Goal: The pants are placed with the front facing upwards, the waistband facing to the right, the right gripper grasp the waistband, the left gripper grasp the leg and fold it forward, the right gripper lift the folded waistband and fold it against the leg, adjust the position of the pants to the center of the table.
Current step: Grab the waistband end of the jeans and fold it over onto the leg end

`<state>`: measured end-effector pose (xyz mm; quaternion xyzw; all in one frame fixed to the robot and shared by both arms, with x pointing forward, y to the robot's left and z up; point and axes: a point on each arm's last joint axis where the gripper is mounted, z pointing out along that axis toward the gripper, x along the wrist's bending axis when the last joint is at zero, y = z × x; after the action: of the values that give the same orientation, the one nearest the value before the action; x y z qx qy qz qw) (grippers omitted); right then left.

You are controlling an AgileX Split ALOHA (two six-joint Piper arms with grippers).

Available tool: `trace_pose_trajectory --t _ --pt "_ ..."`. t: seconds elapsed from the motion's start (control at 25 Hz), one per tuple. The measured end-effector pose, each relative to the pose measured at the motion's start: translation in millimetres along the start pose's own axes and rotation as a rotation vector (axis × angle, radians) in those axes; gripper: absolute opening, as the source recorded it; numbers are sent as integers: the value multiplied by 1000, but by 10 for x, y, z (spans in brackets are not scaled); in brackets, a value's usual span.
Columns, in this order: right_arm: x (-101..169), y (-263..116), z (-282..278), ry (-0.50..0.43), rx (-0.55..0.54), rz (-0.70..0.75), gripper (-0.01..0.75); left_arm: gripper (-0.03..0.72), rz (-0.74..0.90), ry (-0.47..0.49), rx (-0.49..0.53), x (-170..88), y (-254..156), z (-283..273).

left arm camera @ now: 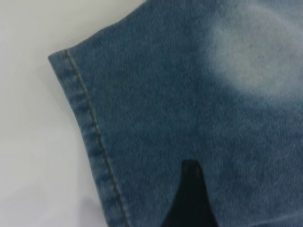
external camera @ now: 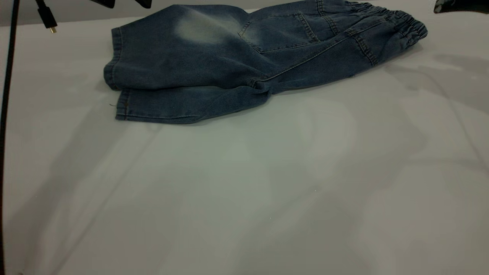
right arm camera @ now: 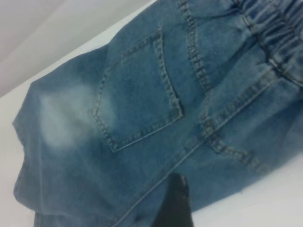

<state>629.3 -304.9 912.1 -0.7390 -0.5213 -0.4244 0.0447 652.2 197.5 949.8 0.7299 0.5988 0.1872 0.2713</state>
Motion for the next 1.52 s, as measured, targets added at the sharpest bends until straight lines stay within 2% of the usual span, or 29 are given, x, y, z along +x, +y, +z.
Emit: trace_pose_trajectory --t 0.2,0.48,0.6,0.84,0.96,1.28,1.52 --pt "-299 -58 131 8 47 127 552 514 1 0 -8 0 9 -3" --pt "-618 41 287 134 86 223 552 514 2 0 13 0 -11 -3" --pt "-673 65 358 139 75 239 552 514 4 -1 22 -1 -19 -3" --pt "-760 101 373 42 20 191 552 514 0 -1 22 -1 -19 -3" --pt "-778 106 374 23 13 187 552 514 -1 -1 22 -1 -19 -3" --pt "-805 202 529 102 48 177 606 514 -4 -2 47 -2 -42 -4" --pt "-848 299 612 105 40 162 608 514 -4 -2 47 -2 -42 -4"
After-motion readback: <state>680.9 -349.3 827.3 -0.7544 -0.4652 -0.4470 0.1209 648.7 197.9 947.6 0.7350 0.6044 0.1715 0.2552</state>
